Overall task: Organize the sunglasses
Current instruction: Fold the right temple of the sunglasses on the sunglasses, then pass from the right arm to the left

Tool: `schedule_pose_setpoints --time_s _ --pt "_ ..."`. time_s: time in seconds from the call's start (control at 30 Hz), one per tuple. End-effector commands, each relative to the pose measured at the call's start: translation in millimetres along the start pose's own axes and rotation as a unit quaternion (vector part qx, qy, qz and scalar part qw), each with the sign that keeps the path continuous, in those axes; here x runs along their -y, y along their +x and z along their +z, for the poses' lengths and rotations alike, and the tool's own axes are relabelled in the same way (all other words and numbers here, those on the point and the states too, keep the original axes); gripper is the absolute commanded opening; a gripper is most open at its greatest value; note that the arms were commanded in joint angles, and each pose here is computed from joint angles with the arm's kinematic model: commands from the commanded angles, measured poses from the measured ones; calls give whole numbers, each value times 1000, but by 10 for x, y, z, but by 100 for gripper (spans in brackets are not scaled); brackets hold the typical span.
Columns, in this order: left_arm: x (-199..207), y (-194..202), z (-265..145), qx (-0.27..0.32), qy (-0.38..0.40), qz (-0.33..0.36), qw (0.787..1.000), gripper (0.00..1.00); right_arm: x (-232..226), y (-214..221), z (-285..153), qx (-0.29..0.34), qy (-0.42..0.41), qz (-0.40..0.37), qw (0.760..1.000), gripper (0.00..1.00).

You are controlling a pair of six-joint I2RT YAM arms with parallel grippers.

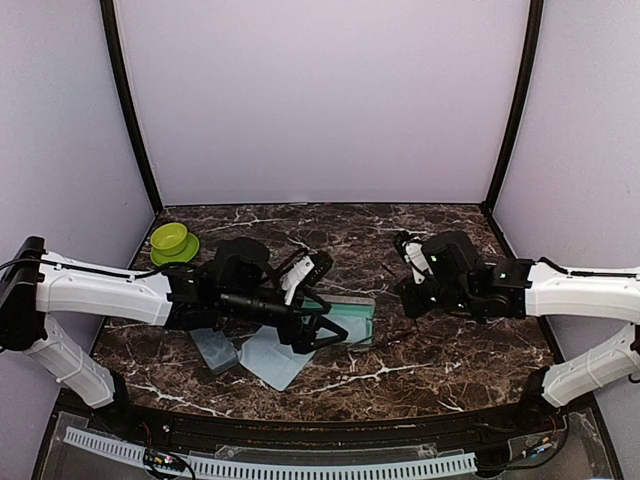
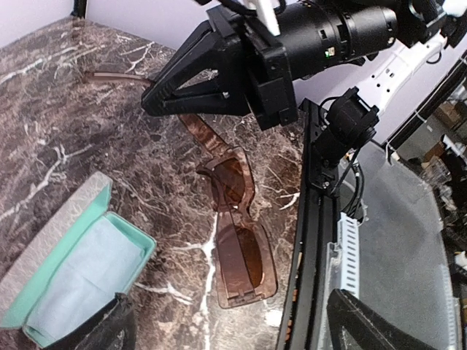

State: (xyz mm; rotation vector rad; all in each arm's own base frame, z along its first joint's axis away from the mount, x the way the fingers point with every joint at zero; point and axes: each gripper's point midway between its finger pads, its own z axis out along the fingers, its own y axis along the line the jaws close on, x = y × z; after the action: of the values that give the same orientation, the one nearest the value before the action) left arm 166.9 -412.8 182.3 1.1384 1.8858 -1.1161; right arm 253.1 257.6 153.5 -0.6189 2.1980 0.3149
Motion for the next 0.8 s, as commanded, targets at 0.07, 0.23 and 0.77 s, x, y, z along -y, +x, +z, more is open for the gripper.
schedule_pose_setpoints --time_s 0.07,0.23,0.77 --pt "89 88 45 -11 79 -191 978 94 -23 -275 -132 66 8 -2 998 0" --pt "20 162 187 -28 91 -252 963 99 -32 -288 -107 66 19 -4 998 0" --pt "-26 226 537 -64 128 -277 950 80 -17 -342 -53 62 38 27 997 0"
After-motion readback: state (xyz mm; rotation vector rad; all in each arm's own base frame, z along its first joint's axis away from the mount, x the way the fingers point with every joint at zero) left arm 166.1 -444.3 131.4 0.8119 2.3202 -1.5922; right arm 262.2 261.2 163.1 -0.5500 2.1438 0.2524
